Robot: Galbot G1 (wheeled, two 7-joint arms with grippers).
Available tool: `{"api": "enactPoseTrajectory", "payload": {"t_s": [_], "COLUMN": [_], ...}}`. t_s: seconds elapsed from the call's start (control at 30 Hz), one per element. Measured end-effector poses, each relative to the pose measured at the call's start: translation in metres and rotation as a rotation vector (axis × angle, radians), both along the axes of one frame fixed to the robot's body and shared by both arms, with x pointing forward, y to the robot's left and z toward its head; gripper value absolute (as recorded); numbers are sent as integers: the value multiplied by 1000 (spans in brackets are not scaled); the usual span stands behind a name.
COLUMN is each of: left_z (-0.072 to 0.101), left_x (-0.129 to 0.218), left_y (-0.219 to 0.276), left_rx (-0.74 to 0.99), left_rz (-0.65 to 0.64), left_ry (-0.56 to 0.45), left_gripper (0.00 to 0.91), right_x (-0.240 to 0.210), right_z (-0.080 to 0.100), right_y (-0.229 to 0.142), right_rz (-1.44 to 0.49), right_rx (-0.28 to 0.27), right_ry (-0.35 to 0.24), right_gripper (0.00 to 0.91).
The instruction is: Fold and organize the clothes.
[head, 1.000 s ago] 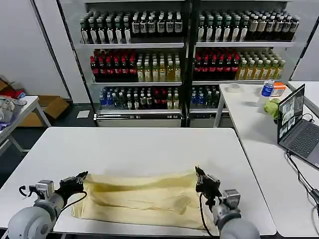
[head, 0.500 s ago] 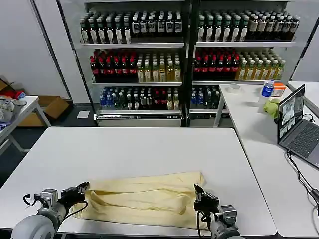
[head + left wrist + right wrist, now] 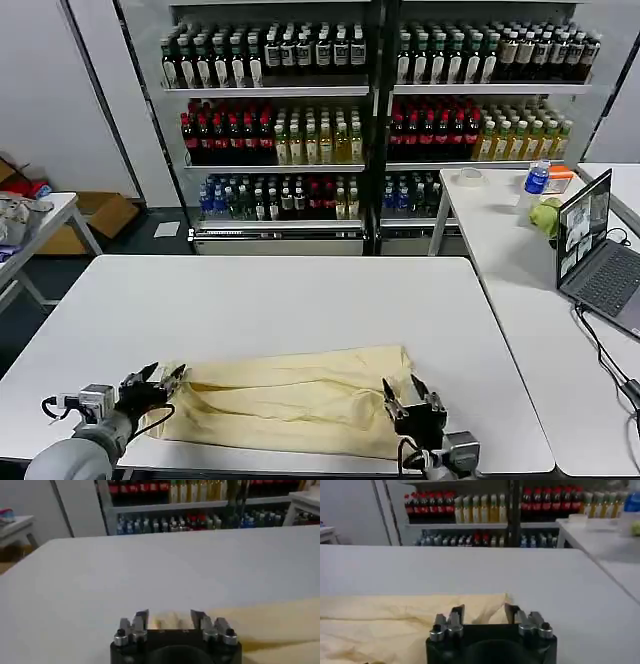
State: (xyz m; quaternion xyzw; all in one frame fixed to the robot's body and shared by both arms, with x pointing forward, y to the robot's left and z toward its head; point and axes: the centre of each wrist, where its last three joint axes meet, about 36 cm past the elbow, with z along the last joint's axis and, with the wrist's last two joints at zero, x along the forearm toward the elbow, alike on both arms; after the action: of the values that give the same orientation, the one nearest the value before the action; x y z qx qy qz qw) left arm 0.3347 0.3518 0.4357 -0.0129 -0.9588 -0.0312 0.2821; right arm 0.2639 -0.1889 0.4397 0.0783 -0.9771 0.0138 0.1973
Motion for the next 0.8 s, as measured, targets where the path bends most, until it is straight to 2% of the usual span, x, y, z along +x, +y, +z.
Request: {"api": "enactPoseTrajectory", "payload": {"t_s": [0.5,0.53,0.57,0.6,0.67,0.8], "left_z": [-23,-25,-26,-28,-32,-38], "left_x": [-16,-16,-16,-17,-18,-21], "left_y": [-21,-22,-23,-25,-27,-29], "left_rx": [-11,-14,-17,-22,-31,-45], "left_rz": [67,70,72,73,75,82], "left_ry": [10,12,14,17,24,28], "left_gripper": [907,635,262,60,10,10], "right_x": [-20,-20,-21,-21,-22,-24], "right_z": [5,5,5,6,7,9], "right_y": [-5,-6,-7,-8,-9,-10], "right_rz": [-14,-13,-13,-15,-16,-17], "right_rx": [-32,-33,-35,-38,-39,-43], "right_ry": [-9,-9,-10,-12,-14,-18], "right_gripper": [907,907,907,907,907,907]}}
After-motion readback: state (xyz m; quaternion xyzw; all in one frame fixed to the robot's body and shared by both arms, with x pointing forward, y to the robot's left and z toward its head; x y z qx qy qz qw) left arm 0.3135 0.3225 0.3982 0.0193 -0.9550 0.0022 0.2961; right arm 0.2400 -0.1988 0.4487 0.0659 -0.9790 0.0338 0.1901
